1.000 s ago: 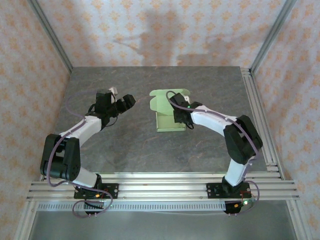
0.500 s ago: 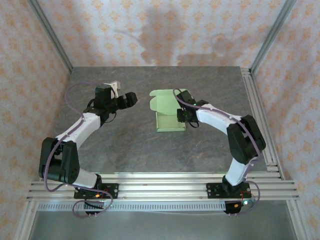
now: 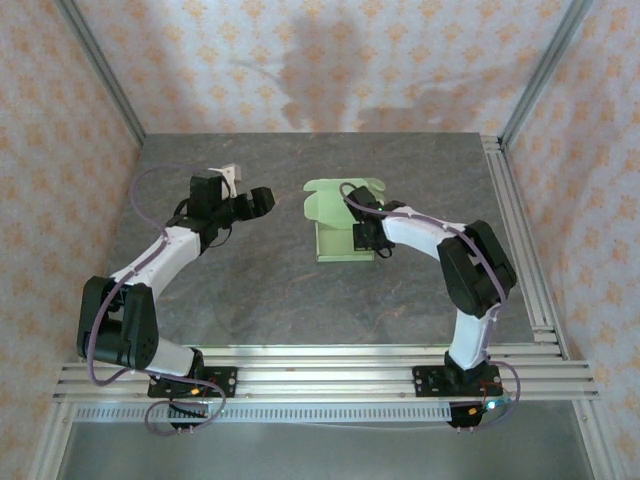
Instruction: Fold the paper box
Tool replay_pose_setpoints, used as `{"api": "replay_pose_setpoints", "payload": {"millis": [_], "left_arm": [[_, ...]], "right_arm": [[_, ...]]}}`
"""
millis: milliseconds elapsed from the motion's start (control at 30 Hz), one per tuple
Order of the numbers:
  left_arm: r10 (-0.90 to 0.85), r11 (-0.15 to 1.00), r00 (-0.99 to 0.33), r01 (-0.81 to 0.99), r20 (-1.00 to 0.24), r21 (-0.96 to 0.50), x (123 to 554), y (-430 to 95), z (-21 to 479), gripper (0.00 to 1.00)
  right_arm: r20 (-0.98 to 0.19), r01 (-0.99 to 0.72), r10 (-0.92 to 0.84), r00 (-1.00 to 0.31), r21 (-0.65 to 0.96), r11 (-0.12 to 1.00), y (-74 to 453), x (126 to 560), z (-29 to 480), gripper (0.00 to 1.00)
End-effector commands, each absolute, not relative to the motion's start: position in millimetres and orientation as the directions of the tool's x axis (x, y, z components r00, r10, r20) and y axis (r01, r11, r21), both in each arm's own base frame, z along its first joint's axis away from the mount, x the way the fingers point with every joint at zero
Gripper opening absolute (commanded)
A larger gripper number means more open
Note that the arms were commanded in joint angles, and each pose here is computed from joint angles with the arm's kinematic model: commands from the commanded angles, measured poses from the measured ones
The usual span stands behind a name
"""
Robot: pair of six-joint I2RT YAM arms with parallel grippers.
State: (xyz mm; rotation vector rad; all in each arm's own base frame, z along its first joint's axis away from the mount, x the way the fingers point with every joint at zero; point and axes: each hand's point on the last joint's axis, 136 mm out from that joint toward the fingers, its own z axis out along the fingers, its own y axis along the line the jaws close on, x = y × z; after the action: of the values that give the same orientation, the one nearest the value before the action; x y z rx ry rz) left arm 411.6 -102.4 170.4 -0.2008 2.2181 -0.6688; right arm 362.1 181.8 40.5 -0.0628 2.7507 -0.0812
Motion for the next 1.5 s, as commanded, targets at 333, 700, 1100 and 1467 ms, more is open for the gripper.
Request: {"api": "replay_pose_setpoints", "payload": {"millis": [333,700,1100,1467], "left_arm": [[-0.333,0.878,-0.625,0.069,-0.706,-0.475,390,-88,187,0.91],[-0.326,0.872,-0.629,0.088,-0.705,-0.482,389,-91,194,0.92],[-0.292,0.867,-0.642,0.135,-0.709,-0.480,392,-101,199,0.92],[0.214,0.799,-0.638,0.550,-0.739,-0.243,400,-156,197,0.88]], "right_arm": [[-0.215,-0.032,-0.146,-0.966,-0.458,0.888,153,336,-9,0.00],[-0.432,0.001,-0.069,-0.899,-0.158,0.987,192,365,52,0.21],[-0.515,0.005,-0.018,-0.857,-0.042,0.999,188,369,91,0.47],[-0.672,-0.295,-0.106,-0.733,0.173,0.940,190,368,163,0.61]]}}
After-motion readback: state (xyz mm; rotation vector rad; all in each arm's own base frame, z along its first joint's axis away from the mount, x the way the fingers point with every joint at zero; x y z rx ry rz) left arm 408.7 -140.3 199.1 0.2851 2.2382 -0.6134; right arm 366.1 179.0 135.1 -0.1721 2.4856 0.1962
